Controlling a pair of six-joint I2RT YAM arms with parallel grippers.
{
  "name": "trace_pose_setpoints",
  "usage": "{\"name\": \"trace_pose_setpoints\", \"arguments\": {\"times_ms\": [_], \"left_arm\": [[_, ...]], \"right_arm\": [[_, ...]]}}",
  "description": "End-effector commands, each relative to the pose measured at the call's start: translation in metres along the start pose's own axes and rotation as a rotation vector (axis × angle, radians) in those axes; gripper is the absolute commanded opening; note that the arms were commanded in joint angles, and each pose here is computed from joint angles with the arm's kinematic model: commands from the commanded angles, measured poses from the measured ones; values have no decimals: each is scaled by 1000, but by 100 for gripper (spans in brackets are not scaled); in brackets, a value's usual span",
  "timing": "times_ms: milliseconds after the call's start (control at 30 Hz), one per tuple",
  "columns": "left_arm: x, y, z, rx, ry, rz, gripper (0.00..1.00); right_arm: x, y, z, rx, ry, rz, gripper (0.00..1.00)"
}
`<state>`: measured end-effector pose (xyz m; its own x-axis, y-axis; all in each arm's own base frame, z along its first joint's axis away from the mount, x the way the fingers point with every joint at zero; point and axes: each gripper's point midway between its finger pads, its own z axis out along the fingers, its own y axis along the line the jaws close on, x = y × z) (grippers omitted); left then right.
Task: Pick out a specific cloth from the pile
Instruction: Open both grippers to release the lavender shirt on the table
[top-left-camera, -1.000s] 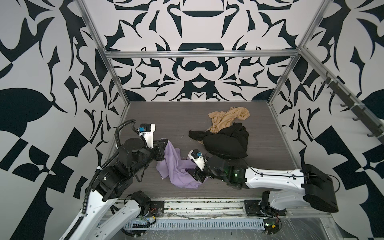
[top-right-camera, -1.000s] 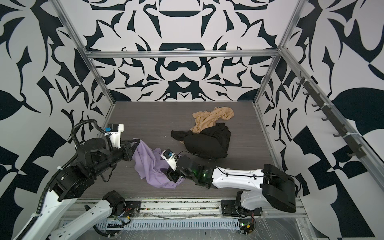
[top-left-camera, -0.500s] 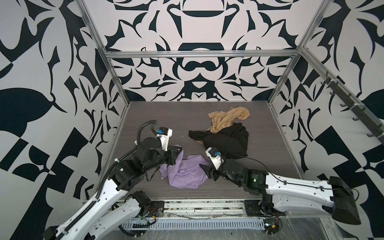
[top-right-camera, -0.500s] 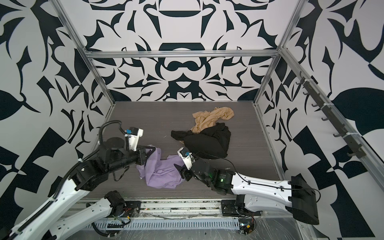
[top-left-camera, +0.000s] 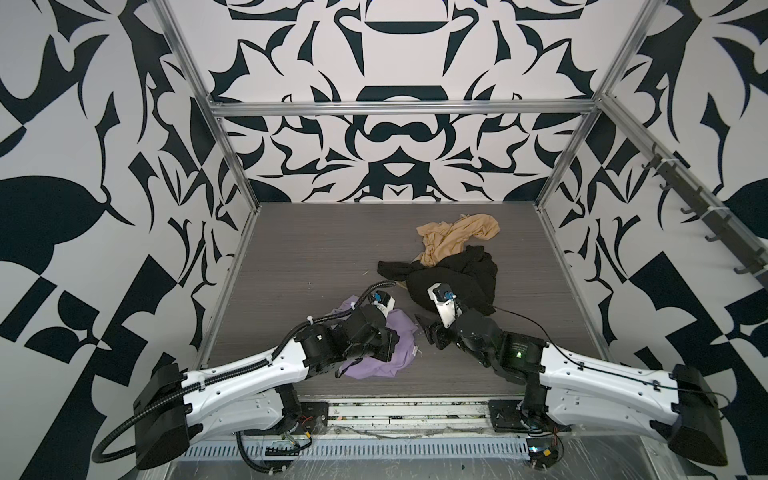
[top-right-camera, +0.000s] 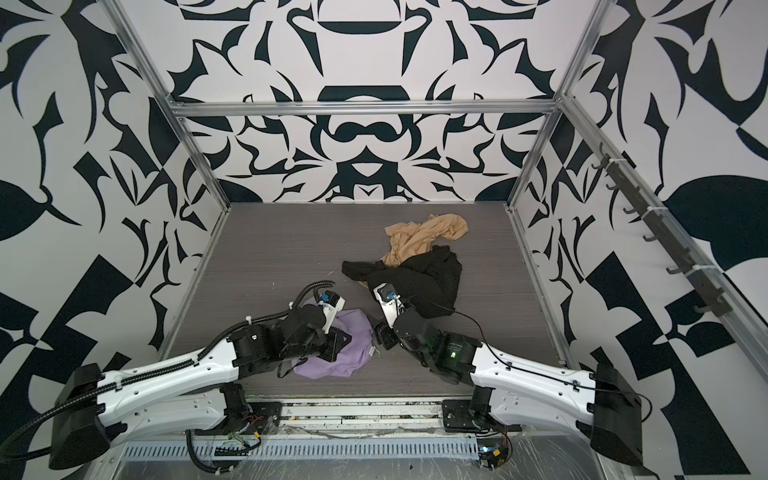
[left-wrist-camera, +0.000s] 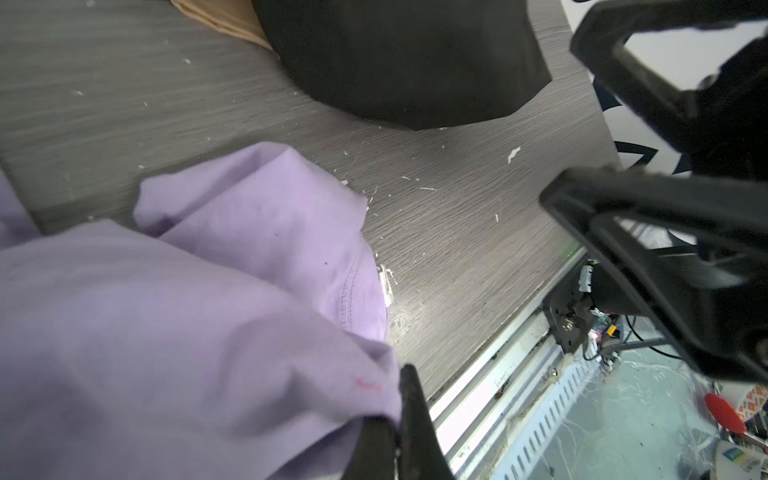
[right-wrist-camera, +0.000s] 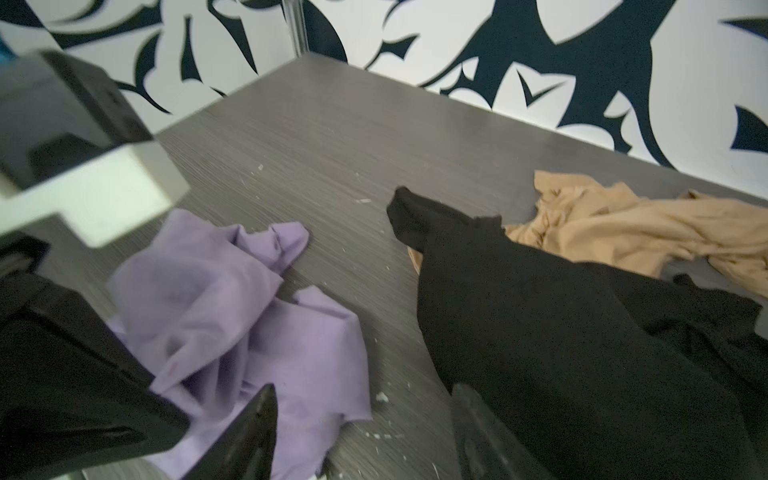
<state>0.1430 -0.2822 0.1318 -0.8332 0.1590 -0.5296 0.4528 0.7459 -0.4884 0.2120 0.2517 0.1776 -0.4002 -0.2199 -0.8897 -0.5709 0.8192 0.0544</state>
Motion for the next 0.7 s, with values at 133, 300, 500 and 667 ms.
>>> {"name": "trace_pose_setpoints", "arguments": {"times_ms": [133,300,500,667], "left_arm": [[15,5,14,14,37,-33,33],[0,2,-4,0,-18,-5,83],[-37,6,-49,-74,-185,58,100],[-72,21,-93,-190,-388,98,100]], "right_arm": [[7,-23,0,74,43,71,68],[1,-38,-10,134,33,70,74],[5,-70,-23,264,42,108,83],[-12,-114,-39,471,-31,73,99]]}}
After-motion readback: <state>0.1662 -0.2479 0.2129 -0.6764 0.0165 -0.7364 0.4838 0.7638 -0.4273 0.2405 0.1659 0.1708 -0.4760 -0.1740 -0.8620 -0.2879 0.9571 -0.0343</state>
